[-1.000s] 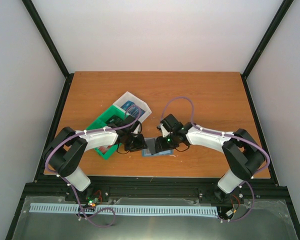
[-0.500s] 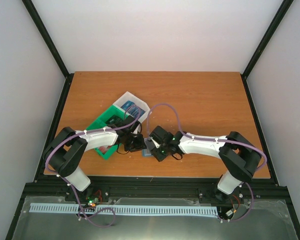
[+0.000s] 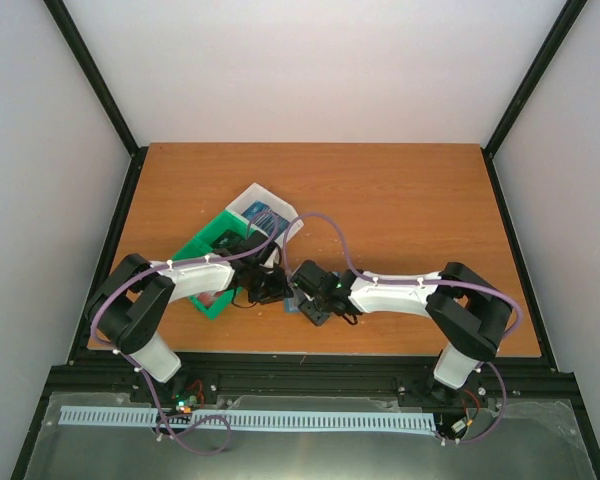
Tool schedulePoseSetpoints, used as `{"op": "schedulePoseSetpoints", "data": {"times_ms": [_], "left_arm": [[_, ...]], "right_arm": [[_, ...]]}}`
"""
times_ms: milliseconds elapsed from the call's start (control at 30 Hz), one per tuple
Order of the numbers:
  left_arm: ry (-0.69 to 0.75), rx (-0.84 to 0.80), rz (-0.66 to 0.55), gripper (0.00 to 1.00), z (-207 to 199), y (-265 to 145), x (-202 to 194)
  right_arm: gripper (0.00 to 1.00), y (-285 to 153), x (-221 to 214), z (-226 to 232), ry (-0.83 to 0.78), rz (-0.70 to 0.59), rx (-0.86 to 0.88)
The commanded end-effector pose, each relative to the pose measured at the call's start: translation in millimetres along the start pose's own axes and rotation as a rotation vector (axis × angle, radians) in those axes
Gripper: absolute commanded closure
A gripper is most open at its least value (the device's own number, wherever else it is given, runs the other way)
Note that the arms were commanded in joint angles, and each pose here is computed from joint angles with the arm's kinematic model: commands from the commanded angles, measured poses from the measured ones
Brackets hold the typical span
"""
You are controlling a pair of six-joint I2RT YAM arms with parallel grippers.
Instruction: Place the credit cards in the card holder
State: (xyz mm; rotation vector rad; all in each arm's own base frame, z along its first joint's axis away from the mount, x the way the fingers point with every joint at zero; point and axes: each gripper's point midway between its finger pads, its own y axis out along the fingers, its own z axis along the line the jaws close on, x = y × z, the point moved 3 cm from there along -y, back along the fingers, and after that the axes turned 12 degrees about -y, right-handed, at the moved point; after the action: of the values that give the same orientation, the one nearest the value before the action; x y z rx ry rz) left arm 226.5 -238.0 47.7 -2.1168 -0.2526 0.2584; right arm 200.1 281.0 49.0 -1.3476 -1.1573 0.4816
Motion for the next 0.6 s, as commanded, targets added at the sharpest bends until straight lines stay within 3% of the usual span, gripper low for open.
{"op": "schedulePoseSetpoints", "data": {"times_ms": [0,167,367,567], "left_arm": [[-0.033,0.05,0.047,0.7,18,8,-10],[-0.029,0.047,0.05,0.7,18,9,-10],[-0.029,0.044,0.041,0.7,18,8,-9],[-0.032,0.033,0.035,0.69,16,7,-9]], "right_arm": [[0.39,0,18,-5,0.048,-0.069,-0.054],[0.39,-2,25,-6,0.166,-0.111,-0.049],[0.33,-28,29,1,0.238,-0.191,0.078],[0.28,-44,27,-29,0.46,-0.248,0.175]]}}
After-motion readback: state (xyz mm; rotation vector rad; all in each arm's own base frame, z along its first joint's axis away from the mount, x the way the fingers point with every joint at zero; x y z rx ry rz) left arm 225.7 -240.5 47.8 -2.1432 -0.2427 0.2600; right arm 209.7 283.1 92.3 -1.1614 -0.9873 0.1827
